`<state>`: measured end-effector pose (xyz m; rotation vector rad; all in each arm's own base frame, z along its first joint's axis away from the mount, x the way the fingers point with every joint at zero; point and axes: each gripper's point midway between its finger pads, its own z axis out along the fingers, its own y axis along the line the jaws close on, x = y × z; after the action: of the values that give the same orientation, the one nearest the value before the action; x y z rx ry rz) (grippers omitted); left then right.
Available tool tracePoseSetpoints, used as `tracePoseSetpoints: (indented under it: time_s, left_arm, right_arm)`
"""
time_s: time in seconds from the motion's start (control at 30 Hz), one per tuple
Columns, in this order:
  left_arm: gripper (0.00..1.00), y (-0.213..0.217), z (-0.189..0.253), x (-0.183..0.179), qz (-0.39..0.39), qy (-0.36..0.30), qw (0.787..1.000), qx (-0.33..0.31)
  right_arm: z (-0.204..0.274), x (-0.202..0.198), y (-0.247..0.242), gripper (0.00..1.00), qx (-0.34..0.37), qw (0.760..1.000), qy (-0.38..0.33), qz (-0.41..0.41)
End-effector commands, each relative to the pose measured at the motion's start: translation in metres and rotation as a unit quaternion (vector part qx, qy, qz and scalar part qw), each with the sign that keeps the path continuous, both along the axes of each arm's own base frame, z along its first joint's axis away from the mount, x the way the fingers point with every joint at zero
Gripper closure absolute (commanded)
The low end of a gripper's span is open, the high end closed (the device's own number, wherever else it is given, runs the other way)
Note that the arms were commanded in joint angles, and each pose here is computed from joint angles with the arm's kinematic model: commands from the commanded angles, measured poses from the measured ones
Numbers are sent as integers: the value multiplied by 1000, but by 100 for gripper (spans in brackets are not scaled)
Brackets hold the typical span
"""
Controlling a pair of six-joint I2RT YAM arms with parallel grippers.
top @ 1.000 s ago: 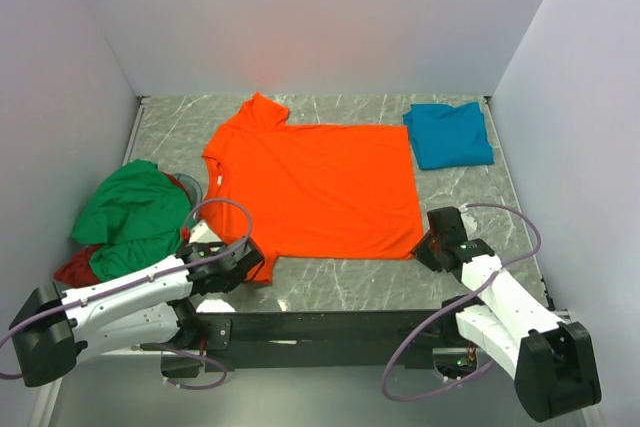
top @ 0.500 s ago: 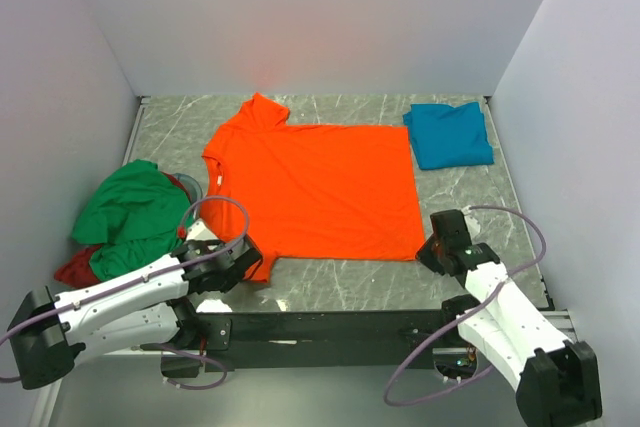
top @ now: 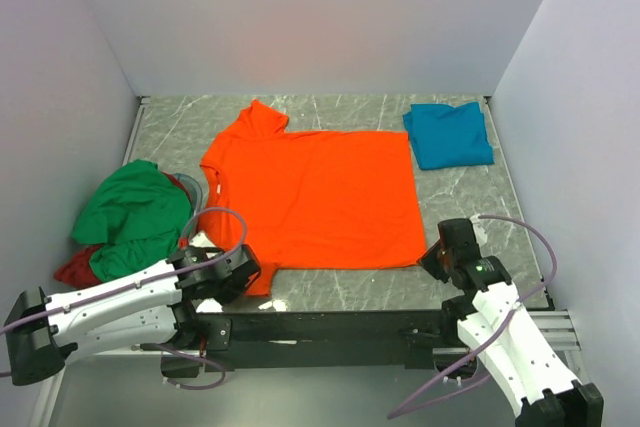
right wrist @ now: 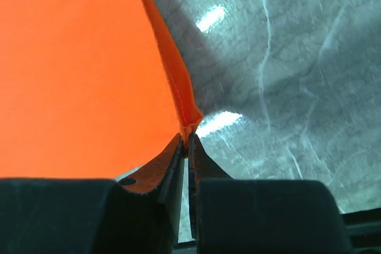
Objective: Fold and stack the t-shirts
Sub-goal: Fold the tshirt
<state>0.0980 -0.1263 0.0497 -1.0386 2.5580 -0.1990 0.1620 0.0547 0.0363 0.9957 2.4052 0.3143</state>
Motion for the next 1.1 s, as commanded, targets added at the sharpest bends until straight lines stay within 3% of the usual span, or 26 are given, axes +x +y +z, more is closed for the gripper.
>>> tracePoseSetpoints:
  time_s: [0.0, 0.17, 0.57, 1.07]
  left_arm:
    - [99, 2, 1, -13, -1, 26, 1000, 15]
    - [99, 7, 6, -8, 3, 20, 999, 44]
    - [100, 1, 56, 39, 4, -76, 993, 90]
    - [100, -5, 95, 129, -30, -144, 978, 151]
  right_arm:
    - [0, -8, -3, 90, 1, 1000, 8, -15]
    - [2, -2, -2, 89, 5, 1000, -7, -17]
    - [27, 26, 0, 90, -14, 999, -36, 7]
    - [67, 77, 6, 91, -35, 994, -94, 31]
